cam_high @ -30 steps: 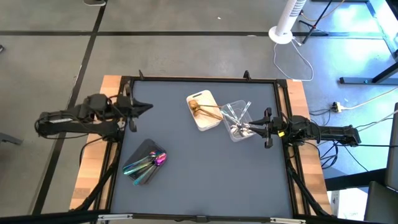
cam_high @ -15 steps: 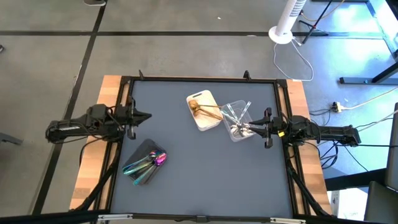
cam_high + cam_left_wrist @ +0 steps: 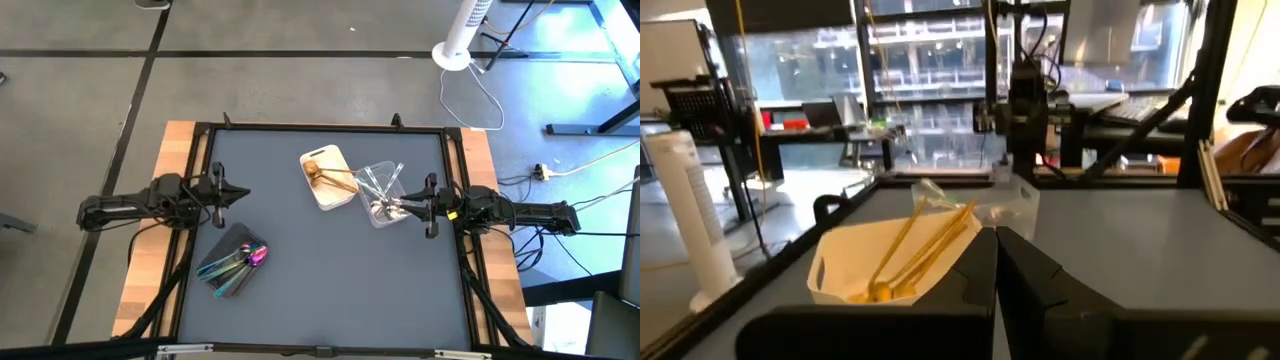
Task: Sort silverware by color (type)
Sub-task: Return to Home Position
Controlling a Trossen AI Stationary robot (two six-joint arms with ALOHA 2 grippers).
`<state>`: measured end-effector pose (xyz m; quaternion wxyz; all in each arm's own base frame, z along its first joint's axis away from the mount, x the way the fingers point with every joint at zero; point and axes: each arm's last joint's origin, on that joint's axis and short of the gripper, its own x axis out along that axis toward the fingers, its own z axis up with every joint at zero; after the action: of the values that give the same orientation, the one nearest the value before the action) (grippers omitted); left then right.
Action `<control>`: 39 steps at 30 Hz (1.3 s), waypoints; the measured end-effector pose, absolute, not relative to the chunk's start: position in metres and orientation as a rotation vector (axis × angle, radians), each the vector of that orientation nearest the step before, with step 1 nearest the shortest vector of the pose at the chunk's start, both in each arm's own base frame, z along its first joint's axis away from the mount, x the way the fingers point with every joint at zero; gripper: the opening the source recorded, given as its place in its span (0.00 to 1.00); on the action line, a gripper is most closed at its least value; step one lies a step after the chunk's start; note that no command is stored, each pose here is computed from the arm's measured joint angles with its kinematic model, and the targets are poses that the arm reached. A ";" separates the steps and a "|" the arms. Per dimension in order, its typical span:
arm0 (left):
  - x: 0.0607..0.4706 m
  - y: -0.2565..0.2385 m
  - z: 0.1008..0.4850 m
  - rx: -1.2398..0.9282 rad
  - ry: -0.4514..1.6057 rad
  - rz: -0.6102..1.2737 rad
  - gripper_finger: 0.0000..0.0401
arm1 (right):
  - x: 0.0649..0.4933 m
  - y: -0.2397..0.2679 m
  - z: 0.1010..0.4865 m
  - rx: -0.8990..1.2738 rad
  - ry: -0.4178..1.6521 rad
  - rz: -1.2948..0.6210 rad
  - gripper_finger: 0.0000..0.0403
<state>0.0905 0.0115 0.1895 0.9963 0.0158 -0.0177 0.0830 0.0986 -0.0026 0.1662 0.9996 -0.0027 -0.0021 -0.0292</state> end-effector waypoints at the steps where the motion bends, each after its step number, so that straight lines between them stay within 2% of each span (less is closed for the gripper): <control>1: 0.092 0.012 0.187 0.032 -0.048 0.166 0.00 | 0.099 -0.003 0.166 -0.005 -0.004 -0.058 0.27; 8: 0.096 0.012 0.172 0.038 -0.062 0.152 0.00 | 0.099 -0.003 0.166 -0.005 -0.004 -0.058 0.27; 15: 0.097 0.007 0.169 0.039 -0.039 -0.008 0.00 | 0.099 -0.003 0.166 -0.005 -0.004 -0.058 0.27; 39: 0.099 0.009 0.165 0.056 0.008 0.046 0.00 | 0.099 -0.003 0.166 -0.005 -0.004 -0.058 0.27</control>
<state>0.0990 0.0090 0.1653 0.9993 0.0281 0.0039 0.0232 0.0986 -0.0026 0.1662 0.9996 -0.0027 -0.0021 -0.0290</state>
